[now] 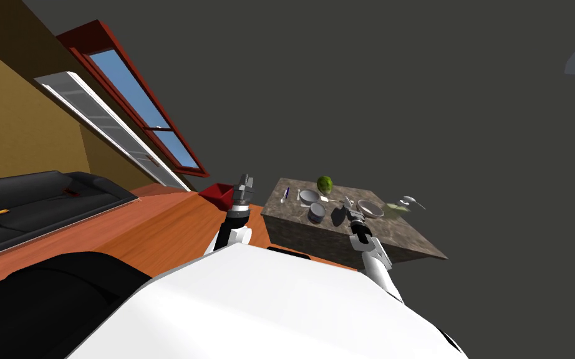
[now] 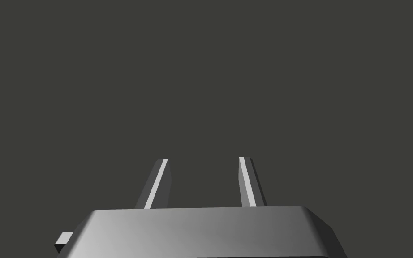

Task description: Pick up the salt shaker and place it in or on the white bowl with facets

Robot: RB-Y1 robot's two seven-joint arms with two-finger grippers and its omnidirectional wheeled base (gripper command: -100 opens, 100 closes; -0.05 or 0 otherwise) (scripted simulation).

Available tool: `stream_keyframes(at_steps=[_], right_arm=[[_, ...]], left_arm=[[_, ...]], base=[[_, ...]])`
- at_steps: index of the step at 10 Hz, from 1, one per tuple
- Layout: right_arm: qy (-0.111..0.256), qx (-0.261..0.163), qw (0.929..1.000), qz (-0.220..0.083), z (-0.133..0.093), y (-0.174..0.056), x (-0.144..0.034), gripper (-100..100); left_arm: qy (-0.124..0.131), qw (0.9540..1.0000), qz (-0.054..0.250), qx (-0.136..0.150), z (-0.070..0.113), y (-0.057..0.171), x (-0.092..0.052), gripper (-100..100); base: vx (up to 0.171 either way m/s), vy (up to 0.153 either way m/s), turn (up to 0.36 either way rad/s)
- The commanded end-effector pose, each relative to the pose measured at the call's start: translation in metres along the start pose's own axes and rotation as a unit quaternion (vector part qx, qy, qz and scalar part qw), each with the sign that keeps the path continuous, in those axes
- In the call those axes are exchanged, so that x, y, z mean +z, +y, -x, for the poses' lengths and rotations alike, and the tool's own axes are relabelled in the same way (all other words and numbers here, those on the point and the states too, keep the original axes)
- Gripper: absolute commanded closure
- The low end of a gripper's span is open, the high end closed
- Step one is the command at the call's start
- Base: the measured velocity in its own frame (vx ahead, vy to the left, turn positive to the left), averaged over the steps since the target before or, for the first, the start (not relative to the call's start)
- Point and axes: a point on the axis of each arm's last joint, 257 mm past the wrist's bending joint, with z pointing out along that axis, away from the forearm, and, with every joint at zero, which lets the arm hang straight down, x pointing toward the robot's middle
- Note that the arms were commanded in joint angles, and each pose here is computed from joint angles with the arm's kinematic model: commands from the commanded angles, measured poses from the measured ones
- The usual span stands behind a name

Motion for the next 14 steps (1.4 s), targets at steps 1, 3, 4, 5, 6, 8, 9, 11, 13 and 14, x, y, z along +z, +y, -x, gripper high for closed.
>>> stream_keyframes(at_steps=[1,3,4,5,6,8,9,11,13,14], right_arm=[[-0.001,0.0,0.9999,-0.011,0.003,0.001,0.007,-100],[-0.002,0.001,0.9998,-0.02,0.005,0.002,0.013,-100],[-0.002,0.002,0.9997,-0.023,0.005,0.003,0.015,-100],[-0.001,0.003,0.9996,-0.029,0.006,0.005,0.019,-100],[-0.001,0.003,0.9995,-0.032,0.007,0.007,0.021,-100],[-0.001,0.003,0.9995,-0.03,0.006,0.005,0.02,100],[-0.001,0.003,0.9995,-0.03,0.006,0.005,0.02,100],[-0.002,0.002,0.9996,-0.03,0.007,0.005,0.02,100],[-0.001,0.002,0.9995,-0.03,0.007,0.005,0.02,0],[-0.002,0.002,0.9997,-0.023,0.005,0.003,0.015,100]], left_arm=[[0.0,1.0,0.0,0.0,0.0,0.0,0.0,0],[0.0,1.0,0.0,0.0,0.0,0.0,0.0,0],[0.0,1.0,0.0,0.0,0.0,0.0,0.0,0],[0.0,1.0,0.0,0.0,0.0,0.0,0.0,0],[0.0,1.0,0.0,0.0,0.0,0.0,0.0,0],[0.0,1.0,0.0,0.0,0.0,0.0,0.0,0],[0.0,1.0,0.0,0.0,0.0,0.0,0.0,0],[0.0,1.0,0.0,0.0,0.0,0.0,0.0,0],[0.0,1.0,0.0,0.0,0.0,0.0,0.0,0],[0.0,1.0,0.0,0.0,0.0,0.0,0.0,0]], base=[[-0.024,-0.047,0.126],[-0.054,-0.073,0.12],[-0.042,-0.069,0.084],[-0.04,-0.084,0.117],[-0.042,-0.071,0.084],[-0.01,-0.017,0.006],[0.0,0.0,0.0],[0.0,0.0,0.0],[0.0,0.0,0.0],[0.035,0.05,-0.122]])
